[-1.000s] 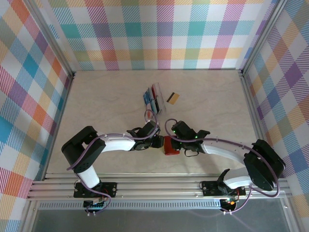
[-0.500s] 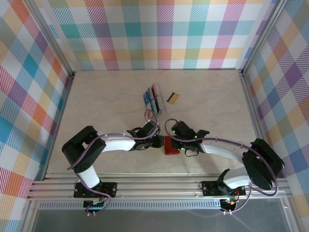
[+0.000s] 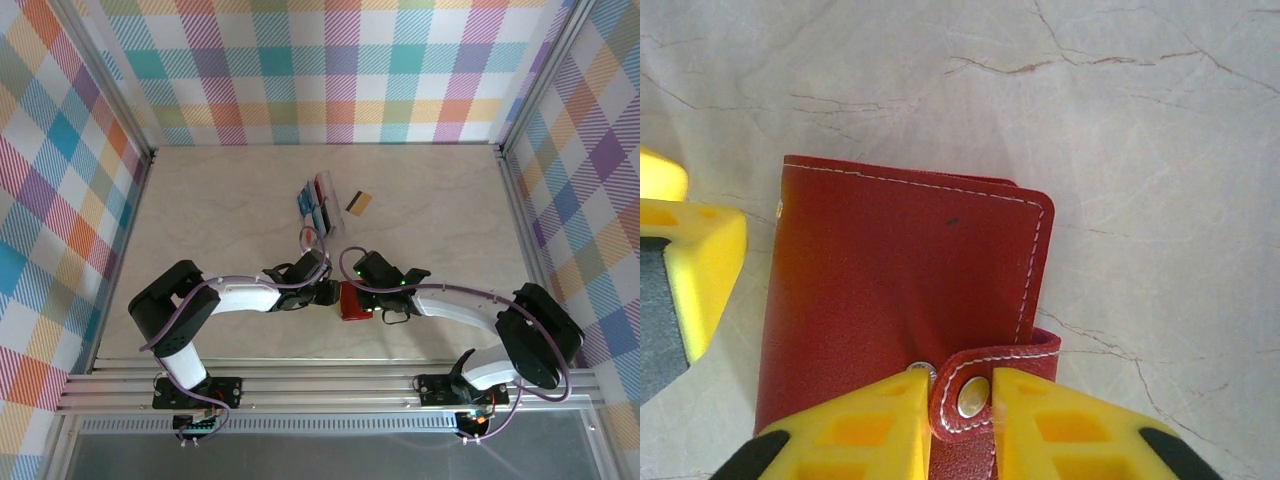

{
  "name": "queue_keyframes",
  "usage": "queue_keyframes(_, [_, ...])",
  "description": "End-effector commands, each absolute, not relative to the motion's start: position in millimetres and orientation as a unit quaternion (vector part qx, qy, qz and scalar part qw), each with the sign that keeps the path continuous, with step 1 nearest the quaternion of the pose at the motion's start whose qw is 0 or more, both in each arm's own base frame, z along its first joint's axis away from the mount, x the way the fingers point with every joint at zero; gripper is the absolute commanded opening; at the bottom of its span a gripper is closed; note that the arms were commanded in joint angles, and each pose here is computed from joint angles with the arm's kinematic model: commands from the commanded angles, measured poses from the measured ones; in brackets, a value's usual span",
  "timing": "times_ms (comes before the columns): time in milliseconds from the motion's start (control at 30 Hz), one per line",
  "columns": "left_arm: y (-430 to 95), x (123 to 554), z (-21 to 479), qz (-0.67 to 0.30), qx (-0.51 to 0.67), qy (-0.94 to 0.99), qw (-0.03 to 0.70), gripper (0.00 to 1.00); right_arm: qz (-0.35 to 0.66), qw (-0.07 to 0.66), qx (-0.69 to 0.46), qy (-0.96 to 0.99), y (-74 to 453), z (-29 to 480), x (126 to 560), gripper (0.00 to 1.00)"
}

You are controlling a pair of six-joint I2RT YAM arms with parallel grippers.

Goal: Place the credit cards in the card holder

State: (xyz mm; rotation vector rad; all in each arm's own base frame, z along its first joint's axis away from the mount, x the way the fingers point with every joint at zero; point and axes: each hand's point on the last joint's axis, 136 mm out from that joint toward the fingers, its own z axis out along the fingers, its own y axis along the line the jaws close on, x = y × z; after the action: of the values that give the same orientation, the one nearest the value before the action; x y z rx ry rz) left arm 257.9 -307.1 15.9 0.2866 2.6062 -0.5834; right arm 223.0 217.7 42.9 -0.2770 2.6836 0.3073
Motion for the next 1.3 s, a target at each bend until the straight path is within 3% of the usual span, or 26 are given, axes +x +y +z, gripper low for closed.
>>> queue_keyframes(0, [-350.9,242.8,-7.9,-0.3,0.141,0.924,0.189,0.45,0.12,0.23,-0.092,0.961,219.9,58.5,227.2,0.26])
queue_keyframes(133, [-351.4,243.3,-8.4,-0.3,0.141,0.925,0.189,0.45,0.121,0.236,-0.09,0.96,218.5,63.2,227.4,0.28])
queue_keyframes(367, [-351.3,242.1,-8.4,-0.302,0.141,0.924,0.188,0.44,0.114,0.234,-0.091,0.961,218.4,60.9,229.0,0.21])
queue_keyframes(633, [-351.1,242.5,-8.9,-0.301,0.141,0.924,0.188,0.44,0.105,0.227,-0.095,0.964,221.1,56.1,231.7,0.3])
queue_keyframes(967, [-350.8,242.0,-9.8,-0.299,0.141,0.925,0.188,0.44,0.099,0.232,-0.092,0.963,219.8,56.7,233.2,0.22])
queue_keyframes(1267, [-353.2,242.0,-10.2,-0.303,0.142,0.924,0.184,0.44,0.102,0.238,-0.097,0.961,220.5,61.7,231.7,0.03])
